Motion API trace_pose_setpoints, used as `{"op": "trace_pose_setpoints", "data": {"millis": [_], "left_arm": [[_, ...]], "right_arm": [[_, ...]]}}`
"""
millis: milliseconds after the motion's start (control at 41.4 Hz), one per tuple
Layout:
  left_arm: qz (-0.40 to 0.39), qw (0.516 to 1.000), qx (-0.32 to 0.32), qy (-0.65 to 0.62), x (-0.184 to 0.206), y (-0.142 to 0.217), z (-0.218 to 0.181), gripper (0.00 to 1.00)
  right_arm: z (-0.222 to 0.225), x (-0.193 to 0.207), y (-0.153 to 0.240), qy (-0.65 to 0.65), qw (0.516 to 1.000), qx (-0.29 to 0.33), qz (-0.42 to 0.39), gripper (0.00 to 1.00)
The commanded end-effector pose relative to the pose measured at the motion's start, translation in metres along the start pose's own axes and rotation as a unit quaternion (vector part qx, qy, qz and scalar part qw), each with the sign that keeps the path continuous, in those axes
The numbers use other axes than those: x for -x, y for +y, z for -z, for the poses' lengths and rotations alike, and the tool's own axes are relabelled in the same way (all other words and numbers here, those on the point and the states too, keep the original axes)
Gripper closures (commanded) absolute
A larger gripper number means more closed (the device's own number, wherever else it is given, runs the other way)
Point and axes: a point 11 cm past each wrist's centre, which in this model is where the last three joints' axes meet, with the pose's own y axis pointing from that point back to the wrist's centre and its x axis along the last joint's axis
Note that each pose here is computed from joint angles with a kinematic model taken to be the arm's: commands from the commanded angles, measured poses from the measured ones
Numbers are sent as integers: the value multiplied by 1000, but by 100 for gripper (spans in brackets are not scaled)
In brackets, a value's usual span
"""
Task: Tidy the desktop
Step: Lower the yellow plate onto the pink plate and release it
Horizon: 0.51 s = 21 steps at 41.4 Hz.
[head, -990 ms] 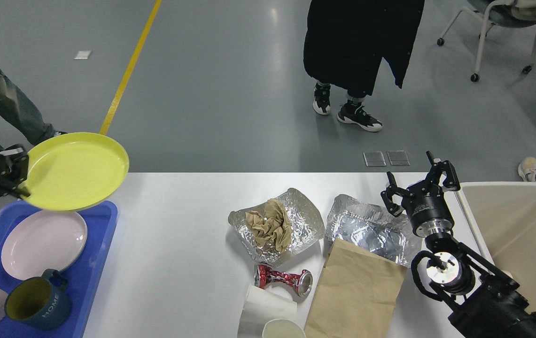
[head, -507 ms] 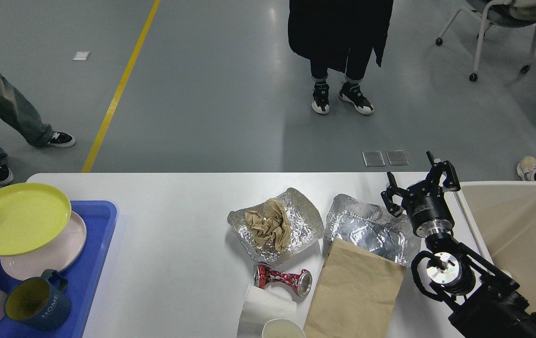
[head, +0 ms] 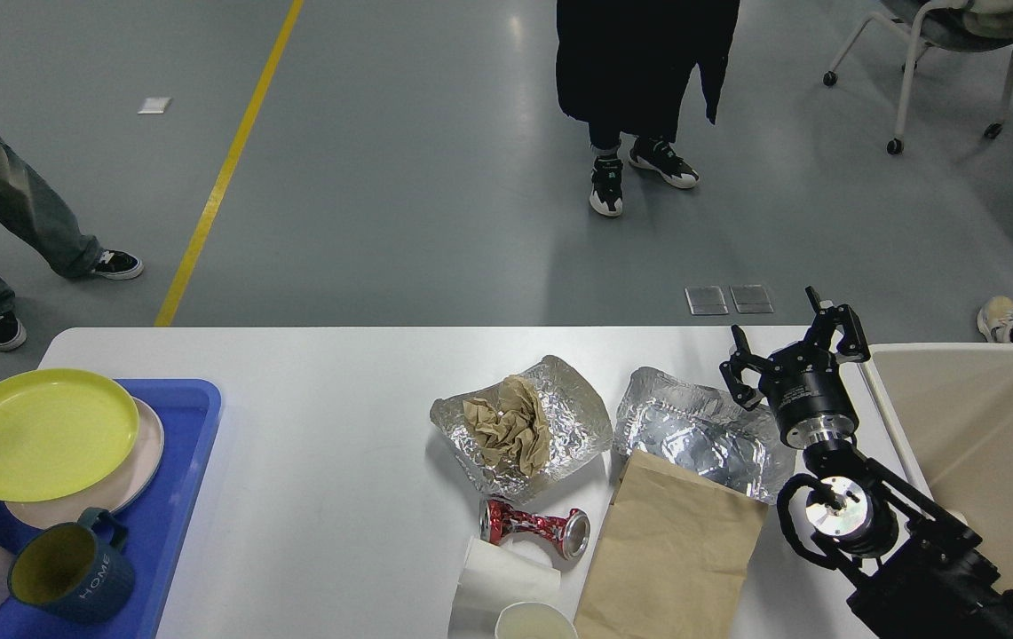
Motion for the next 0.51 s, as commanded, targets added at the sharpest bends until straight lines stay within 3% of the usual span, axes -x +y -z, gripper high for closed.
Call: {"op": "trace_pose_setpoints", "data": {"millis": [0,483], "left_arm": [[-11,1000,-9,-10,9,-11,-1,100],[-16,1000,-10,-19,14,-15,-4,100]], "right_arm": [[0,0,0,0,1000,0,0,0],[0,0,0,0,1000,0,0,0]]}}
